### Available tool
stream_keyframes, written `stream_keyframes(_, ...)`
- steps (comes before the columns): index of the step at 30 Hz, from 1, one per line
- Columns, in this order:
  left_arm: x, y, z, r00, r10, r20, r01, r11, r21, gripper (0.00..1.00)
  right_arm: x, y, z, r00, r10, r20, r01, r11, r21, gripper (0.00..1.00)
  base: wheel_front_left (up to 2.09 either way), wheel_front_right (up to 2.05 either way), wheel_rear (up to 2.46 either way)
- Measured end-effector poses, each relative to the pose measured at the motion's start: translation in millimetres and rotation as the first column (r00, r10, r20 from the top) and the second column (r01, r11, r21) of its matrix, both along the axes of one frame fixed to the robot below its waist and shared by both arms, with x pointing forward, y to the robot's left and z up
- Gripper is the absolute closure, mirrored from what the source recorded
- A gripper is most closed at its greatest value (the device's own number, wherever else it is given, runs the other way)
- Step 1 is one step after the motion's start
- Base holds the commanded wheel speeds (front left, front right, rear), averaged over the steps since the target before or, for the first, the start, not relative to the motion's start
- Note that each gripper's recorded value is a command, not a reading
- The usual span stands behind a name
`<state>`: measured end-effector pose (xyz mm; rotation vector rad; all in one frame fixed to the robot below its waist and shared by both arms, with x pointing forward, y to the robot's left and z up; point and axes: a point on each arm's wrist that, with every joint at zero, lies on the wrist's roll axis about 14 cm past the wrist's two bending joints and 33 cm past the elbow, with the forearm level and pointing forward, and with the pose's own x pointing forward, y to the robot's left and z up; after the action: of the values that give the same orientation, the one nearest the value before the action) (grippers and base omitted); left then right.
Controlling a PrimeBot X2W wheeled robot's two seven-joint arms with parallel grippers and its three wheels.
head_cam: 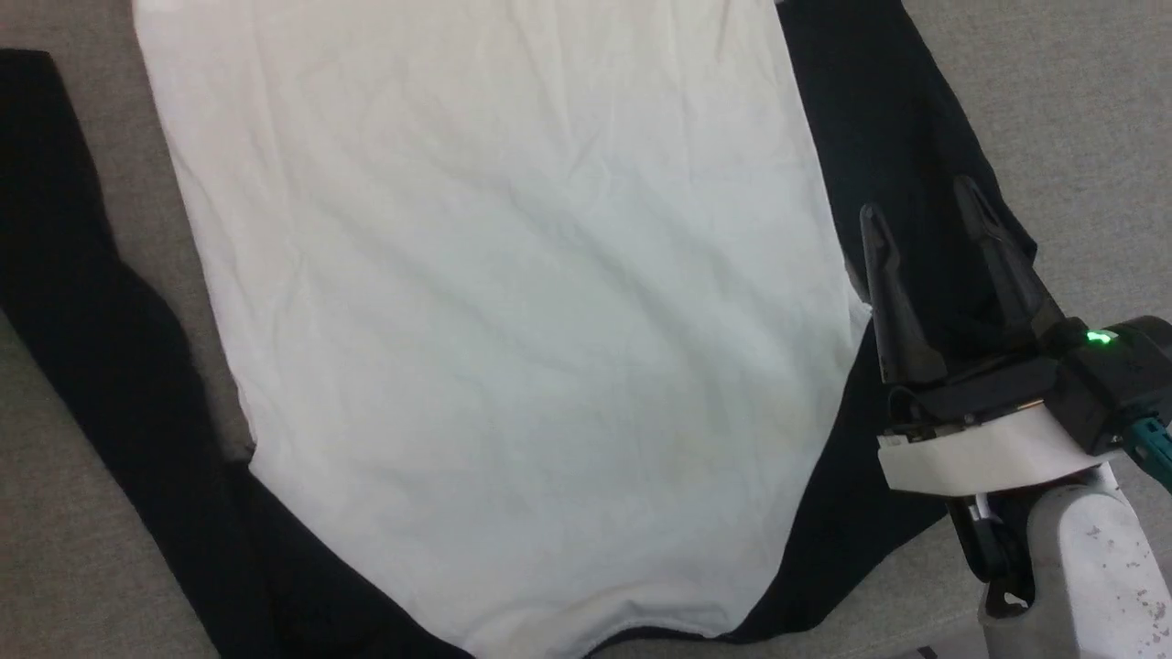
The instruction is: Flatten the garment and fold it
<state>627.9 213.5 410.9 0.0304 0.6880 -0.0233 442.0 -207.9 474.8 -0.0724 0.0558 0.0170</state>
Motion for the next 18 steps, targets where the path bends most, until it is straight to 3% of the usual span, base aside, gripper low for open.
stream_keyframes(9, -28, -27, 100, 0.951, -0.137, 0.275, 0.140, 0.990, 0.008, 1.00, -21, -5, 32, 0.999, -0.019, 0.047, 0.019, 1.000, 0.006, 0.00, 0.00, 0.00, 0.00)
stream_keyframes(12, -49, -52, 144, 0.898, -0.212, 0.386, 0.228, 0.974, 0.005, 1.00, -30, -4, 44, 0.998, -0.021, 0.065, 0.020, 1.000, 0.012, 0.00, 0.00, 0.00, 0.00)
stream_keyframes(17, -103, -104, 204, 0.779, -0.349, 0.520, 0.399, 0.917, 0.018, 1.00, -41, 3, 65, 0.995, -0.005, 0.105, 0.002, 1.000, 0.024, 0.00, 0.00, 0.00, 0.00)
stream_keyframes(18, -140, -142, 227, 0.706, -0.412, 0.576, 0.514, 0.858, -0.016, 1.00, -45, 10, 78, 0.991, 0.014, 0.132, -0.018, 0.999, 0.030, 0.00, 0.00, 0.00, 0.00)
